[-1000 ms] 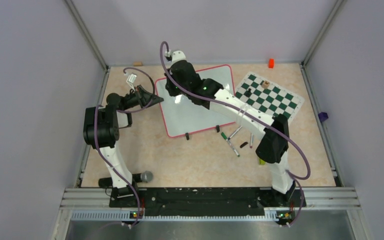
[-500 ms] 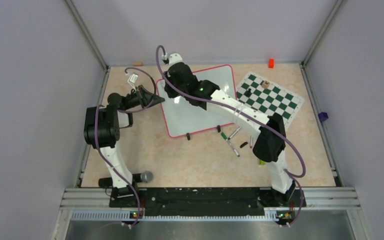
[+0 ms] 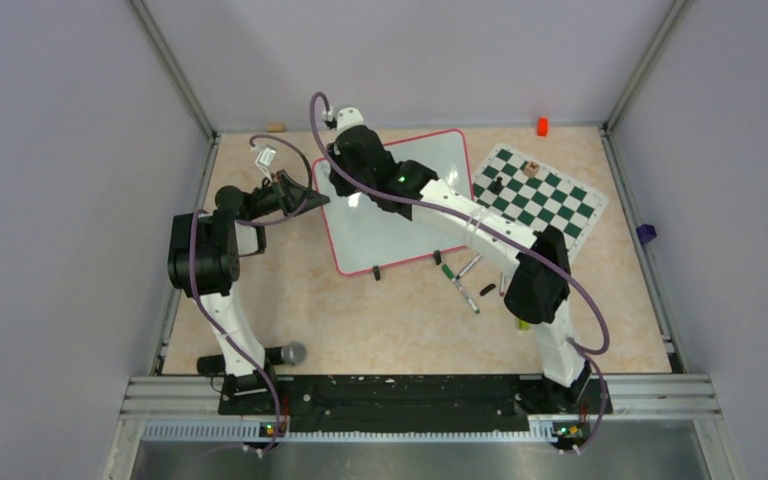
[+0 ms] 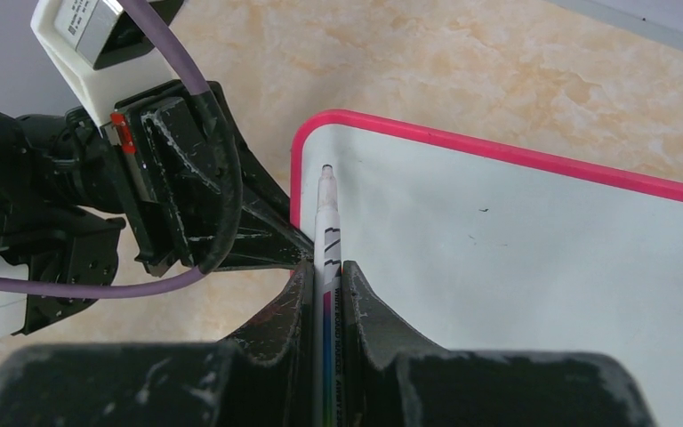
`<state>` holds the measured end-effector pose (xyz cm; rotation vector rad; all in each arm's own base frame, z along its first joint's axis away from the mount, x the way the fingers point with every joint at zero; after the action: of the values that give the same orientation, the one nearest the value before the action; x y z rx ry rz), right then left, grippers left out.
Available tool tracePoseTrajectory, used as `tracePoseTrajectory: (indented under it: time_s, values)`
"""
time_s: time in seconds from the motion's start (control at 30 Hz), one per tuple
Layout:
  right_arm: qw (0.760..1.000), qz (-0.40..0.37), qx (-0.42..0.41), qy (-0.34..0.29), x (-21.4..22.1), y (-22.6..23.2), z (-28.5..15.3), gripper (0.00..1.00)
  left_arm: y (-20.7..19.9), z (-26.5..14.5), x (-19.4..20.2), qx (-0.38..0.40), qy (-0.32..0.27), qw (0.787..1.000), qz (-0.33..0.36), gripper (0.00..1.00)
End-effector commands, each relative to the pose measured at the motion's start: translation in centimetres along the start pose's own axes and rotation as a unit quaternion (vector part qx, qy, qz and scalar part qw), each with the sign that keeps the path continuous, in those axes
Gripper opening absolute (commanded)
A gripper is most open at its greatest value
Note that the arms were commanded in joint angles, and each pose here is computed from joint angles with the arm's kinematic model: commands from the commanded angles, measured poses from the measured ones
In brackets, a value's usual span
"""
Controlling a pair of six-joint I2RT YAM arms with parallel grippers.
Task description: Write a sentence on the whiteboard
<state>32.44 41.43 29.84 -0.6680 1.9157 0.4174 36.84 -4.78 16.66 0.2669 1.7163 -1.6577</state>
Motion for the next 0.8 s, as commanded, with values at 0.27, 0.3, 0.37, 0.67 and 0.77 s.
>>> tracePoseTrajectory:
  time_s: [0.27,0.3,0.37,0.67,0.77]
  values:
    - [0.999,-0.002,0.022,-0.034,-1.6,-0.1,0.7,0.00,-0.9,0.5,-0.3,0.019,0.011,0.998,0.057,0.00]
    - [0.999,-0.003,0.023,-0.033,-1.5,-0.2,0.7,0.00,-0.9,0.5,-0.3,0.019,0.011,0.998,0.057,0.00]
    - [0.999,-0.004,0.024,-0.030,-1.3,-0.1,0.9,0.00,-0.9,0.5,-0.3,0.019,0.011,0.998,0.056,0.00]
    - [1.000,-0.005,0.021,-0.011,-0.1,-0.1,0.9,0.00,-0.9,0.5,-0.3,0.019,0.011,0.998,0.055,0.00]
    - [1.000,-0.002,0.017,-0.005,0.2,-0.1,0.8,0.00,-0.9,0.5,-0.3,0.019,0.011,0.998,0.056,0.00]
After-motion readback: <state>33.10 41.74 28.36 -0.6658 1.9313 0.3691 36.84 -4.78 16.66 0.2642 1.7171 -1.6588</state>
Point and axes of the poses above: each gripper's point midway between its finger pads, its own z axis out along the fingers, its own y axis along the line the jaws close on, x = y × z, the point moved 8 cm from there along -z, back along the fingers, and after that the axes turned 10 degrees about -z, right-handed, at the moved point
